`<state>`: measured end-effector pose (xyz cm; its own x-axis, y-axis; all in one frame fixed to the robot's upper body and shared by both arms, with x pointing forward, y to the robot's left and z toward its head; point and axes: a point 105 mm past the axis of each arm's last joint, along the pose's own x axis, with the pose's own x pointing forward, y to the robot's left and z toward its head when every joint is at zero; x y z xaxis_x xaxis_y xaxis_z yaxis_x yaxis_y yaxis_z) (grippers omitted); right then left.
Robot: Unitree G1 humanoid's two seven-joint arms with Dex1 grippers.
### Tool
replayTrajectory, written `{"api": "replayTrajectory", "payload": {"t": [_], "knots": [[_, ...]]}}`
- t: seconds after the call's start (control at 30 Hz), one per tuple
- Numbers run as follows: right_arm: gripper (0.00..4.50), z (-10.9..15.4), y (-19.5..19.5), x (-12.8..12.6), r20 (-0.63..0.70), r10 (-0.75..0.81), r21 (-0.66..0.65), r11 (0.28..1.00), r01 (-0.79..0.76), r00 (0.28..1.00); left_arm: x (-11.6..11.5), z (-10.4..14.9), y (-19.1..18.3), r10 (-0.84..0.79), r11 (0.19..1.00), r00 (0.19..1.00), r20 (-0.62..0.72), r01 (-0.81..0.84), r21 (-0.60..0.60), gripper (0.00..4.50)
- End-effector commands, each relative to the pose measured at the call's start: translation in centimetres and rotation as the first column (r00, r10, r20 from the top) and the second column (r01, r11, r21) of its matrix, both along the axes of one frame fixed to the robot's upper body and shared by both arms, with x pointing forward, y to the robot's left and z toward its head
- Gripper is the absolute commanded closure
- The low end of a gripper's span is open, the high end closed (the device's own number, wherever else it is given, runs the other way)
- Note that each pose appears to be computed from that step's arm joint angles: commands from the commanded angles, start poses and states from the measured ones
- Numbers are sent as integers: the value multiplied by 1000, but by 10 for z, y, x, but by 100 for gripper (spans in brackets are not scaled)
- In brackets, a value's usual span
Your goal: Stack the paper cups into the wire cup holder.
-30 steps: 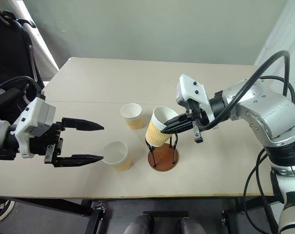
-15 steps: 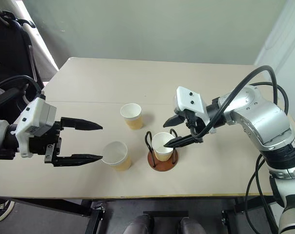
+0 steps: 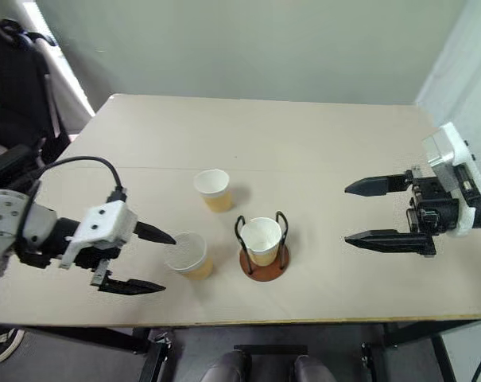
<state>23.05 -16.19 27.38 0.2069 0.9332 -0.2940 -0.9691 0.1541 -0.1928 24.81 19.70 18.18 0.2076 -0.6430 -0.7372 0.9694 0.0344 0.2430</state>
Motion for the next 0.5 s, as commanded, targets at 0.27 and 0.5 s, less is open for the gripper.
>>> {"api": "replayTrajectory", "payload": {"t": [0.27,0.5], "knots": [[0,4,6,-13,63,-26,-24,999,28,998,-6,-22,-11,-94,993,995,-35,96,68,18],[0,3,6,-15,66,-42,-27,999,44,997,-1,-27,-10,-97,991,995,-25,99,87,246]]}}
